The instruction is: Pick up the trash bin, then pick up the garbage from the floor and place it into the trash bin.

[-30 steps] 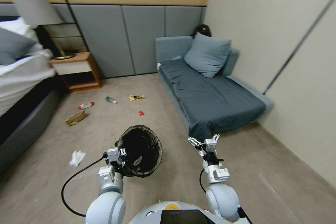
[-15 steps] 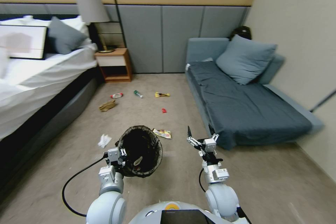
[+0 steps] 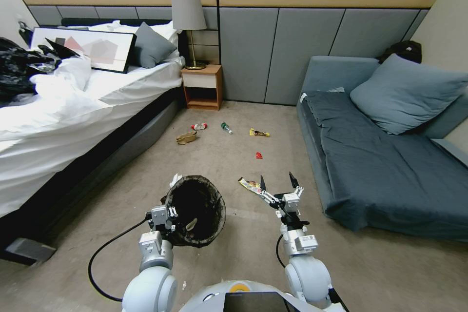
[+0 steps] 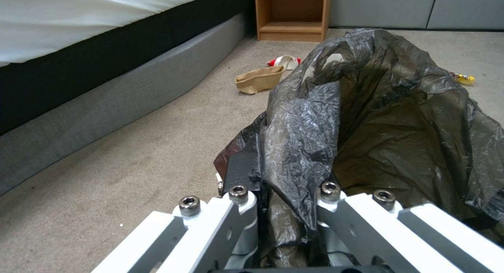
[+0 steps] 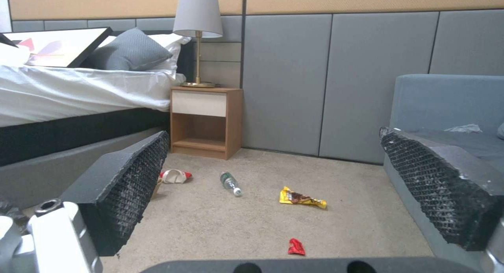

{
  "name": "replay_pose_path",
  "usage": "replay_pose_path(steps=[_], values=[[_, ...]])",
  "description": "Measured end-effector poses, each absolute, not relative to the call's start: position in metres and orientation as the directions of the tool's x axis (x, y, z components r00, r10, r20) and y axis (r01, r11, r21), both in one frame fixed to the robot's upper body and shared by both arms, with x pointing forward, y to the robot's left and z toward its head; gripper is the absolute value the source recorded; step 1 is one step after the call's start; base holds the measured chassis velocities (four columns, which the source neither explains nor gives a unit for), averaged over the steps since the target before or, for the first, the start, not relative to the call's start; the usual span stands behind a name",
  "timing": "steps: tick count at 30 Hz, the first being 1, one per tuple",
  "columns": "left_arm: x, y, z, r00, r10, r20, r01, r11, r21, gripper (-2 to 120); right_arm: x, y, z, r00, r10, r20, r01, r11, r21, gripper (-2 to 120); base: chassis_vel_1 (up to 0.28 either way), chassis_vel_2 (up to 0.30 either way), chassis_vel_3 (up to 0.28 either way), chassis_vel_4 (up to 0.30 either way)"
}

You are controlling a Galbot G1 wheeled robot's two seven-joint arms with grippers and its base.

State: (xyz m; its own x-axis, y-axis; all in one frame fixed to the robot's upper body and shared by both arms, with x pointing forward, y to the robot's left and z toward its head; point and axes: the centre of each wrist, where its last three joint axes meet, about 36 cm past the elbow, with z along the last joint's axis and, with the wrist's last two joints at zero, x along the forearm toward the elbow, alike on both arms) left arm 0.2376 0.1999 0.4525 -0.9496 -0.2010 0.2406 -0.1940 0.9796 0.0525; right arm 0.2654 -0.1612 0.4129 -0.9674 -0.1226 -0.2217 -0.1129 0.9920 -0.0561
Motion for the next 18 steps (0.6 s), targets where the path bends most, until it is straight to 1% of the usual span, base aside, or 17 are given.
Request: replay_pose_path(steps=[18], values=[[0.237, 0.2, 0.4531, -0.951, -0.197, 0.238, -0.19, 0.98, 0.052, 7, 0.2655, -0.1618, 0.4146, -0.968, -0.109, -0.228, -0.101, 0.994, -0.049, 100, 0.0, 0.0, 0.0, 0.0]])
